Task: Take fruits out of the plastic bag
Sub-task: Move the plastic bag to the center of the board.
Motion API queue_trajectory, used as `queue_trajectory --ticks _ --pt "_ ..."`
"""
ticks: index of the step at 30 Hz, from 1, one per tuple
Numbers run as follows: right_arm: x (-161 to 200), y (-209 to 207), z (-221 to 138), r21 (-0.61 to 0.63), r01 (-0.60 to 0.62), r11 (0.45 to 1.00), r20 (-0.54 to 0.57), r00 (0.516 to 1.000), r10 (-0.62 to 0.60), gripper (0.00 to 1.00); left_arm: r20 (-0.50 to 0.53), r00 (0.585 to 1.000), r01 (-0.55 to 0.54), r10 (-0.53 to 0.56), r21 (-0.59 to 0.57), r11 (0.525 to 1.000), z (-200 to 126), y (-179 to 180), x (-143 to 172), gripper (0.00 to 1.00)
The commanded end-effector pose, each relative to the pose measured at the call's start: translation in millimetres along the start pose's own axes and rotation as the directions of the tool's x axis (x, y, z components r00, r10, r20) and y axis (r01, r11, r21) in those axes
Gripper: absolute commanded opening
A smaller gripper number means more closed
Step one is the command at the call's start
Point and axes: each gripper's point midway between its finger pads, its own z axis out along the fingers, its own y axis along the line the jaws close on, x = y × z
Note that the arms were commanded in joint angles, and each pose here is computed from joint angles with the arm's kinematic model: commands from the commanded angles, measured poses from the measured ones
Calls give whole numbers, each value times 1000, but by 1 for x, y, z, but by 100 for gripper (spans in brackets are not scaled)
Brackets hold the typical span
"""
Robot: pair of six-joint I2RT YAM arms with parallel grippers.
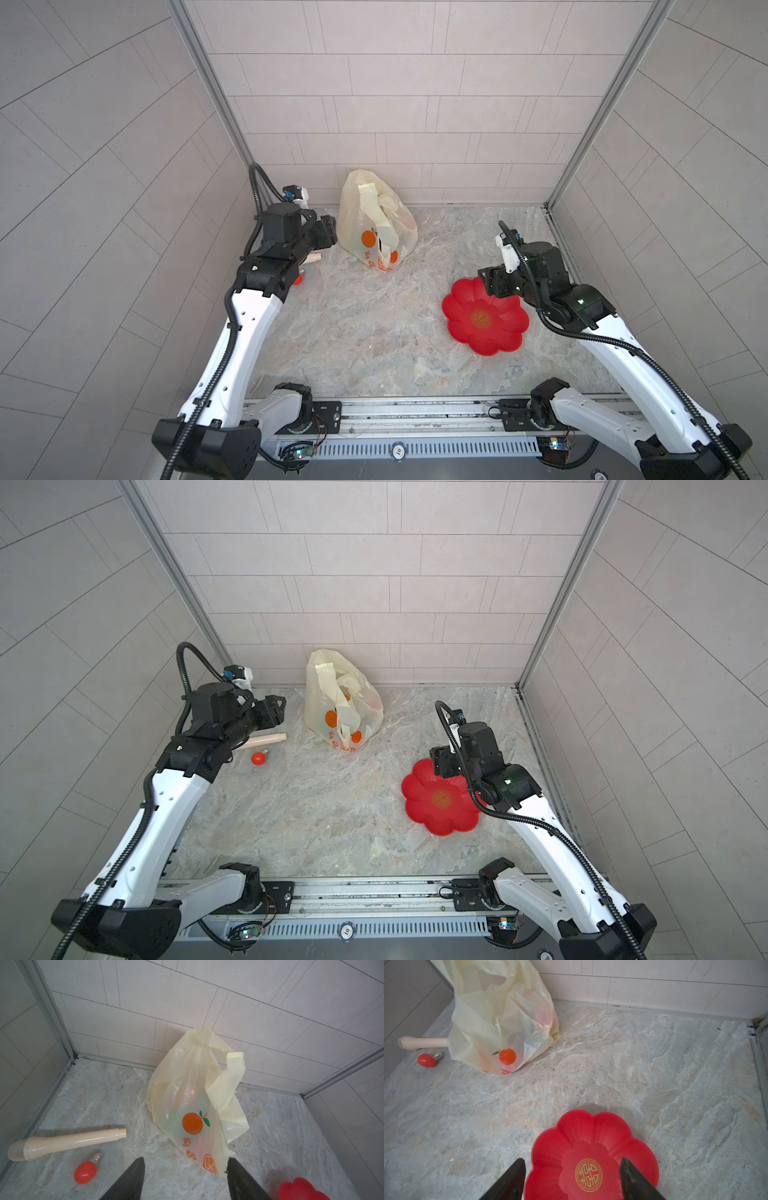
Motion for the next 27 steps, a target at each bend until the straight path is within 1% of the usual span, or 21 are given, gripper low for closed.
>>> queue_trajectory --ticks 1,3,8,14,17,20,24,25,27 --pt "-9 10 -5 0 19 1000 5 1000 -19 73 -99 995 37 -29 81 996 1 -19 4 67" --pt "-13 18 -3 -7 48 999 1 999 -48 73 -108 994 46 -33 121 992 9 -30 -4 67" --pt "-21 32 7 -28 79 996 -4 997 -79 73 -124 992 39 -21 142 989 40 -44 -23 67" --pt "-23 47 19 -55 96 994 -17 995 -97 73 -140 990 -1 28 187 982 87 -68 -39 68" --pt "-22 52 23 -64 108 992 -31 993 -110 73 -169 985 -12 46 192 981 115 -76 -38 68" --pt "-22 56 24 -69 113 991 -35 993 -116 73 -240 970 -3 48 183 983 144 -77 -26 68" --pt "-29 63 26 -85 118 989 -14 993 -119 73 -298 953 -9 56 155 988 170 -71 -13 64" --pt "-31 65 27 -88 121 989 -11 992 -123 73 -304 951 -14 60 150 989 173 -70 -11 61" --pt "-37 69 28 -91 133 987 -9 991 -134 73 -313 947 -20 65 146 989 178 -68 -8 50"
